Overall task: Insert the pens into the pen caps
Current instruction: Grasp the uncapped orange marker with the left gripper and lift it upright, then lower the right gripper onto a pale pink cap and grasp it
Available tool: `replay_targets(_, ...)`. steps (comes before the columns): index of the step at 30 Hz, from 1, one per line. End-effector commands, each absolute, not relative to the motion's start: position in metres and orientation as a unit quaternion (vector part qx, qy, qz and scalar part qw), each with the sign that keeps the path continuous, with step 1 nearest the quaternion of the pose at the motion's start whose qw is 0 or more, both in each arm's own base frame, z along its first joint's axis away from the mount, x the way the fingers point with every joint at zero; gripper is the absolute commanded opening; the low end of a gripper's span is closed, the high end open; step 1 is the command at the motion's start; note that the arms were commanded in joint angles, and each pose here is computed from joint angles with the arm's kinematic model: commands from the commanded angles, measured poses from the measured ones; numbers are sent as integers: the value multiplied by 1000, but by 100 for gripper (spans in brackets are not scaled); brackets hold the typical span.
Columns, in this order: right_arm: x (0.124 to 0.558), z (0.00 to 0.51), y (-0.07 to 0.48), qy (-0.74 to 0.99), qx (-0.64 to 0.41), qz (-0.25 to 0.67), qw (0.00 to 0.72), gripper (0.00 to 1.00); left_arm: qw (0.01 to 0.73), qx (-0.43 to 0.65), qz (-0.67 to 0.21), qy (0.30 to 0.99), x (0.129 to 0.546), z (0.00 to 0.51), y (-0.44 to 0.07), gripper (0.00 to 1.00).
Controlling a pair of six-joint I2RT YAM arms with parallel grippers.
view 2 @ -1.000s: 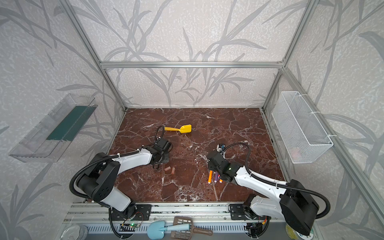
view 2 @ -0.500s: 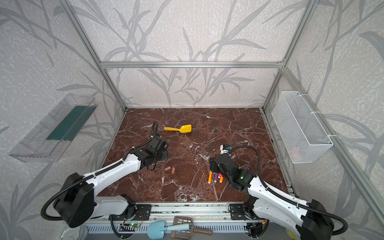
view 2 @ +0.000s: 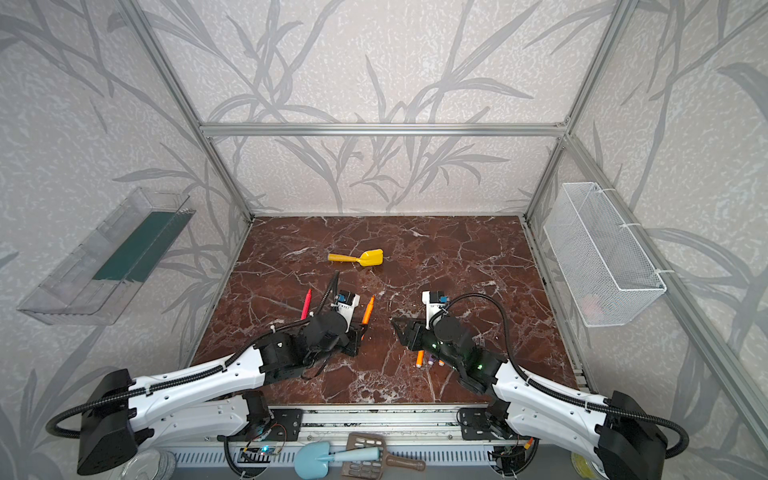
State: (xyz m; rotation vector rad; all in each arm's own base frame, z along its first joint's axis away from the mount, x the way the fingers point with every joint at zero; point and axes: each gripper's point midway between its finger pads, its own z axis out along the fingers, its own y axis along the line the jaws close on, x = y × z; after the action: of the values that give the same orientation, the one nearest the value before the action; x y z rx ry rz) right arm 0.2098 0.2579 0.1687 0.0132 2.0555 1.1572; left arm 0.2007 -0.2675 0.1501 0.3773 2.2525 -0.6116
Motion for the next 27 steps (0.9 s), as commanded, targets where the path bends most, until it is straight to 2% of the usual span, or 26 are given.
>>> replay_targets(1,209,184,270,783,3,487,387,58,407,158,-285,853,197,171,-292,0)
replay_targets(6,211,186,277,782,6,491,384,58,403,188,-292,847,183,170,-312,0)
replay_targets(11,213,186,279,782,10,489,386,50,398,204,-289,846,176,164,-323,0)
replay_targets(13,213,185,279,783,12,489,384,42,397,207,-287,847,175,162,-326,0)
replay_targets(16,213,181,280,787,15,487,379,20,394,215,-292,844,173,162,-331,0)
replay_targets(19,212,179,280,788,19,490,373,8,395,216,-293,843,173,163,-333,0)
replay_targets(21,211,180,281,786,21,495,371,5,398,216,-293,842,173,165,-332,7)
replay_targets(25,207,185,283,777,25,510,368,1,408,210,-291,839,176,164,-331,34)
replay_targets(27,203,188,286,771,26,522,364,0,415,209,-295,835,177,163,-333,40)
